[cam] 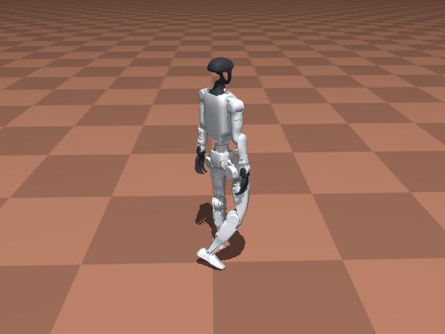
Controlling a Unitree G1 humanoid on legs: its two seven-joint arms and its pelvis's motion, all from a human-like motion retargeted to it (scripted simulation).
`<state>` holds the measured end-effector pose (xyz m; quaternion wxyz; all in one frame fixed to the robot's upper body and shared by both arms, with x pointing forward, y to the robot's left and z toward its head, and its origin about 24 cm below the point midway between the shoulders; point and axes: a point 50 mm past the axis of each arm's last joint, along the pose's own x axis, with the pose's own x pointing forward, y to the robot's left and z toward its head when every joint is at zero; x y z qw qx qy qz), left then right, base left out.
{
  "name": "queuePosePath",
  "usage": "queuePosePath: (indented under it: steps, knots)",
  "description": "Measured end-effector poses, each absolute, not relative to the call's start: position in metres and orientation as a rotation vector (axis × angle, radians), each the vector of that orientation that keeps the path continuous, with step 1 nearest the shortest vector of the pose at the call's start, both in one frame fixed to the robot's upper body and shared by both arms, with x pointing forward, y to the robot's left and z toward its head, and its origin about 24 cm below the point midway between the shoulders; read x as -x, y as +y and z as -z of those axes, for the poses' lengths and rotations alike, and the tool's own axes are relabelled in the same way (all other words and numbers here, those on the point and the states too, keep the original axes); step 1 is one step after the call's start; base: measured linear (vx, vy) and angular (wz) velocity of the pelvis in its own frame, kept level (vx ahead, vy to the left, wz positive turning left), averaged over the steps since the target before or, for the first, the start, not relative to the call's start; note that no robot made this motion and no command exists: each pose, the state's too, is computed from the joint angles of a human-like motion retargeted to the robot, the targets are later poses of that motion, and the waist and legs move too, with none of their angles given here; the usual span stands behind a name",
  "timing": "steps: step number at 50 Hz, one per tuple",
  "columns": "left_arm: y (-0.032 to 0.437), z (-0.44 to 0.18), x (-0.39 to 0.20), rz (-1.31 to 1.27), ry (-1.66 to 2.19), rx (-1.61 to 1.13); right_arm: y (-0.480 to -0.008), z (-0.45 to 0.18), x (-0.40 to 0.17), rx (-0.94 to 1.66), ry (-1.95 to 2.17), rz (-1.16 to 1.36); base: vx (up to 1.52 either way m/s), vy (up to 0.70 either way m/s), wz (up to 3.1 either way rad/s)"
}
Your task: In place motions
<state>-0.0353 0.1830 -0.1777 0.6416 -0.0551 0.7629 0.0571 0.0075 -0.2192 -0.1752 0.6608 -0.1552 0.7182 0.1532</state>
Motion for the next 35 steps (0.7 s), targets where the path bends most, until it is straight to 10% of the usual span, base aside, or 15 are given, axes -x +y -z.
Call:
queuePosePath:
  steps: [35]
  knots:
    - [0.191, 0.180, -0.006, -0.042, 1.602, 0.106, -0.182, 0.180, -0.028, 0.315, 1.555, -0.502, 0.08, -0.11, 0.45]
